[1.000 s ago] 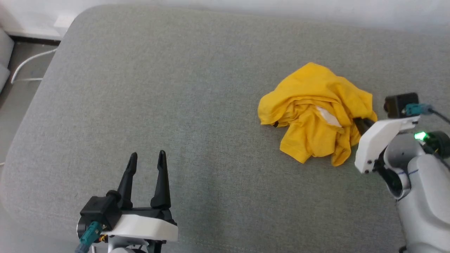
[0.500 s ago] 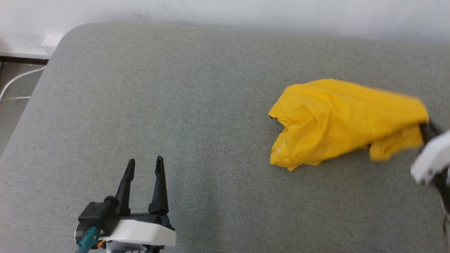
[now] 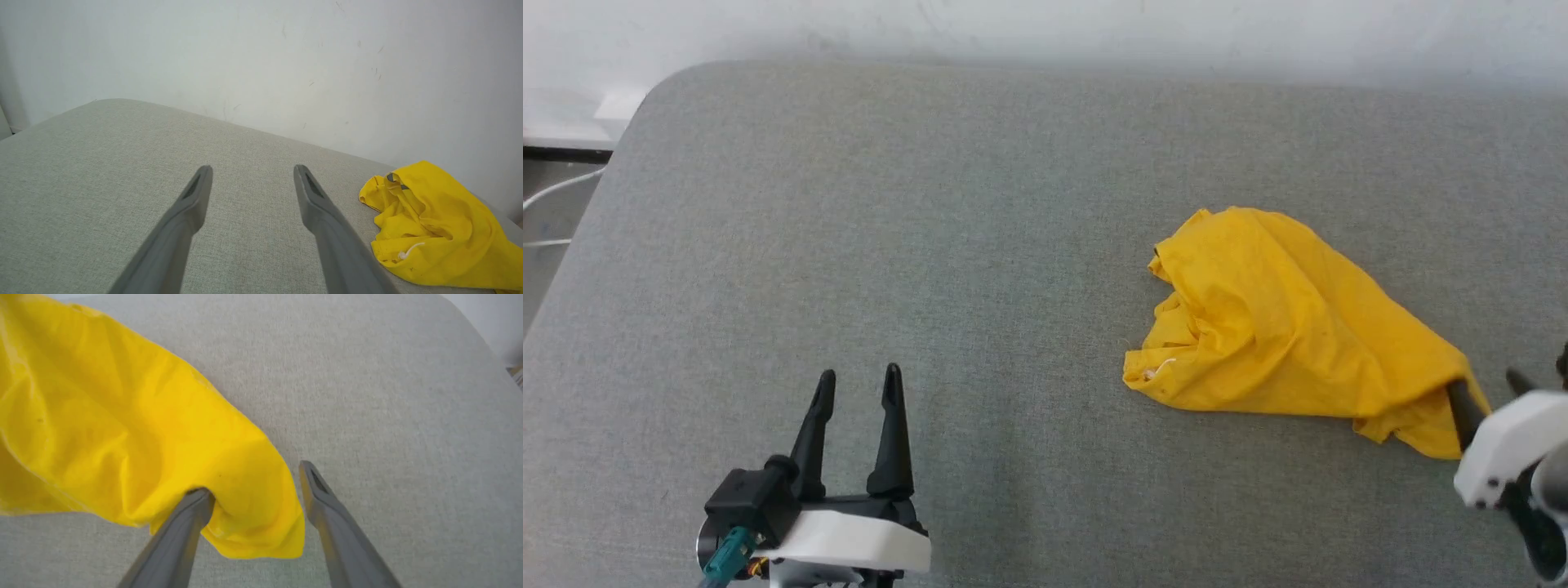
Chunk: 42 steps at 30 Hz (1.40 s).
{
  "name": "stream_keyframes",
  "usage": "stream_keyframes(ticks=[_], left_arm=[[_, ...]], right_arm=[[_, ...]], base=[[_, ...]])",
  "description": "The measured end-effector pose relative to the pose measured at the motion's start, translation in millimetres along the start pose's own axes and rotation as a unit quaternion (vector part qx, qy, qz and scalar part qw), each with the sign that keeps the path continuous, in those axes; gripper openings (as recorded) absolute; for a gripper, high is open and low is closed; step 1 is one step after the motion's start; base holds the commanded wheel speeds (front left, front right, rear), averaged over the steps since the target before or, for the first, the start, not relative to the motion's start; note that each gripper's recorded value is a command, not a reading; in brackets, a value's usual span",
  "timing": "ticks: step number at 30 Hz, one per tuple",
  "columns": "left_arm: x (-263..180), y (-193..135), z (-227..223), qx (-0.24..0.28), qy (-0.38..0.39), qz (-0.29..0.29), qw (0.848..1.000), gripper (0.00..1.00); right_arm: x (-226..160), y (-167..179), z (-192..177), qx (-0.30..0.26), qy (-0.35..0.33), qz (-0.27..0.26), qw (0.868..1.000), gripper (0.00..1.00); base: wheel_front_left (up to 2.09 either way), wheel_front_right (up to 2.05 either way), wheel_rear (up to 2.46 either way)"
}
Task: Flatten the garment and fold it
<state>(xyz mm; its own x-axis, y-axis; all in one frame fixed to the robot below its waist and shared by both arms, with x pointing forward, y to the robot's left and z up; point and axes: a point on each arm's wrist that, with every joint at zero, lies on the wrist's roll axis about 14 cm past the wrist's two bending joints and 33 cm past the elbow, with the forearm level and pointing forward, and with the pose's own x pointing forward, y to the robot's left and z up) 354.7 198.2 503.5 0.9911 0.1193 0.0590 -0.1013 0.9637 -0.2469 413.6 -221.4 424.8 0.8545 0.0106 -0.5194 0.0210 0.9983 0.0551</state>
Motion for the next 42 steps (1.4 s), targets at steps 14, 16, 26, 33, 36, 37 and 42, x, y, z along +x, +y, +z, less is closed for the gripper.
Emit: stream_keyframes(ticks=[14, 16, 26, 33, 36, 37, 42], left_arm=[[-4, -1, 2, -0.003, -0.001, 0.0, 1.0, 1.0], [-4, 1, 0, -0.002, 0.001, 0.003, 1.0, 1.0], [-7, 8, -7, 0.018, 0.014, 0.015, 1.0, 1.0], [-8, 14, -8, 0.031, 0.018, 0.022, 0.999, 1.0], [-9, 14, -7, 0.031, 0.017, 0.023, 0.999, 1.0], [-9, 15, -6, 0.031, 0.016, 0.023, 0.999, 1.0], [-10, 9, -1, 0.028, 0.007, 0.015, 0.999, 1.0]], right_arm=[[-6, 99, 127, -0.07, -0.111, 0.145, 0.981, 1.0], [3, 113, 121, -0.075, -0.082, 0.163, 0.98, 1.0], [49, 149, 50, -0.138, 0.122, 0.187, 0.965, 1.0], [67, 171, 12, -0.164, 0.164, 0.196, 0.953, 0.47], [68, 176, 12, -0.175, 0.151, 0.2, 0.952, 0.0], [68, 178, 16, -0.174, 0.142, 0.202, 0.953, 0.0], [63, 193, 76, -0.164, 0.037, 0.214, 0.962, 0.0]], base=[[0.0, 0.0, 0.0], [0.0, 0.0, 0.0], [0.0, 0.0, 0.0], [0.0, 0.0, 0.0], [0.0, 0.0, 0.0], [0.0, 0.0, 0.0], [0.0, 0.0, 0.0]])
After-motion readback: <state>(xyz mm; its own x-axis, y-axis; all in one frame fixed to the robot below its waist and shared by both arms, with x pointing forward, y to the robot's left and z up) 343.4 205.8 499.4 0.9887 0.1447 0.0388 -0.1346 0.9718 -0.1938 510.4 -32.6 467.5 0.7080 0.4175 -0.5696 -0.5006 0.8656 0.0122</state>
